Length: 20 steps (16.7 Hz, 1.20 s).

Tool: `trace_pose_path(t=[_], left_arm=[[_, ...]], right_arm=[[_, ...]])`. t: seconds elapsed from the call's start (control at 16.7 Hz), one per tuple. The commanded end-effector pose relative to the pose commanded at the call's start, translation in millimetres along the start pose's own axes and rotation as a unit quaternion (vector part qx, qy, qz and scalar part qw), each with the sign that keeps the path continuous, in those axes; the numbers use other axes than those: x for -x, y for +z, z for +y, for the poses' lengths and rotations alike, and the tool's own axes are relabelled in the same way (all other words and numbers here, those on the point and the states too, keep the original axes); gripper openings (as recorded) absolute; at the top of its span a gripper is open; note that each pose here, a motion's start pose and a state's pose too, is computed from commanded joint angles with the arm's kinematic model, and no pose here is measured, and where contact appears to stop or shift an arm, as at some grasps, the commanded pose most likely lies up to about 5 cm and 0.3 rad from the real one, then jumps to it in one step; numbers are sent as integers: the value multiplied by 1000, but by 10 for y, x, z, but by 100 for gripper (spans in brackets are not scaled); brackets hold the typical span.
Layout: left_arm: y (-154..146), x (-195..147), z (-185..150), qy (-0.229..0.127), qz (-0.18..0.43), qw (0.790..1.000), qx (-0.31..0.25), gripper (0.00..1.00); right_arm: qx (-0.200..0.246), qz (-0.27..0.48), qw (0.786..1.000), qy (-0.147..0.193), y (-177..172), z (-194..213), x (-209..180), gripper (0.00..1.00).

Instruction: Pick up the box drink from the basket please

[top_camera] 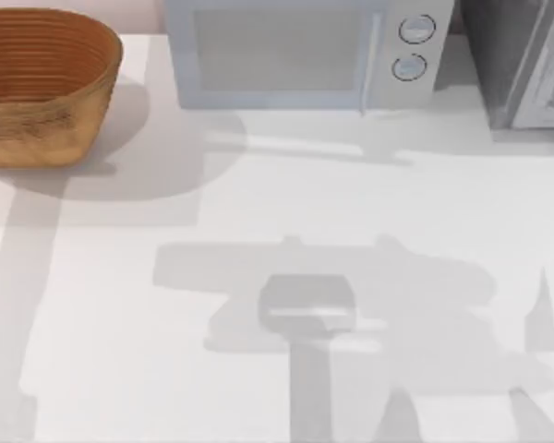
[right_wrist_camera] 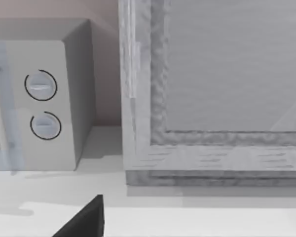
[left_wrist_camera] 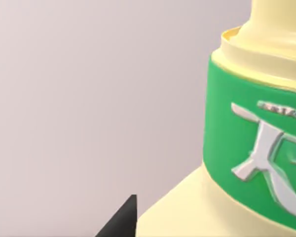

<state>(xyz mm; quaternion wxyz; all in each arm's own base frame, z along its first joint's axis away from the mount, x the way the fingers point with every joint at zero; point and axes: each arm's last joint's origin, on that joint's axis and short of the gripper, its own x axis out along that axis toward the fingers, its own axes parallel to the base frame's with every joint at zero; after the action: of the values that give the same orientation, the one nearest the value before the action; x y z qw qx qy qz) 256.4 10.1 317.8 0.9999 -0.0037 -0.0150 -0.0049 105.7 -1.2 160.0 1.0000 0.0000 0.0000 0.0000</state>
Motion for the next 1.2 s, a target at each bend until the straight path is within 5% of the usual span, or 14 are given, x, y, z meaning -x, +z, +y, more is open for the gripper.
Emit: trace_pose_path(t=[0.18, 0.48, 0.78, 1.2], left_arm=[[-120, 706, -60, 0, -22, 1000, -3, 0], [-805, 1411, -107, 2, -25, 1000, -4, 0], [-1452, 1549, -116, 4, 9, 1000, -4, 0], [-1533, 1550, -114, 6, 16, 1000, -5, 0]], right_arm=[[0, 0, 1000, 0, 0, 0, 0, 100], [0, 0, 1000, 0, 0, 0, 0, 100], [0, 0, 1000, 0, 0, 0, 0, 100], [0, 0, 1000, 0, 0, 0, 0, 100]])
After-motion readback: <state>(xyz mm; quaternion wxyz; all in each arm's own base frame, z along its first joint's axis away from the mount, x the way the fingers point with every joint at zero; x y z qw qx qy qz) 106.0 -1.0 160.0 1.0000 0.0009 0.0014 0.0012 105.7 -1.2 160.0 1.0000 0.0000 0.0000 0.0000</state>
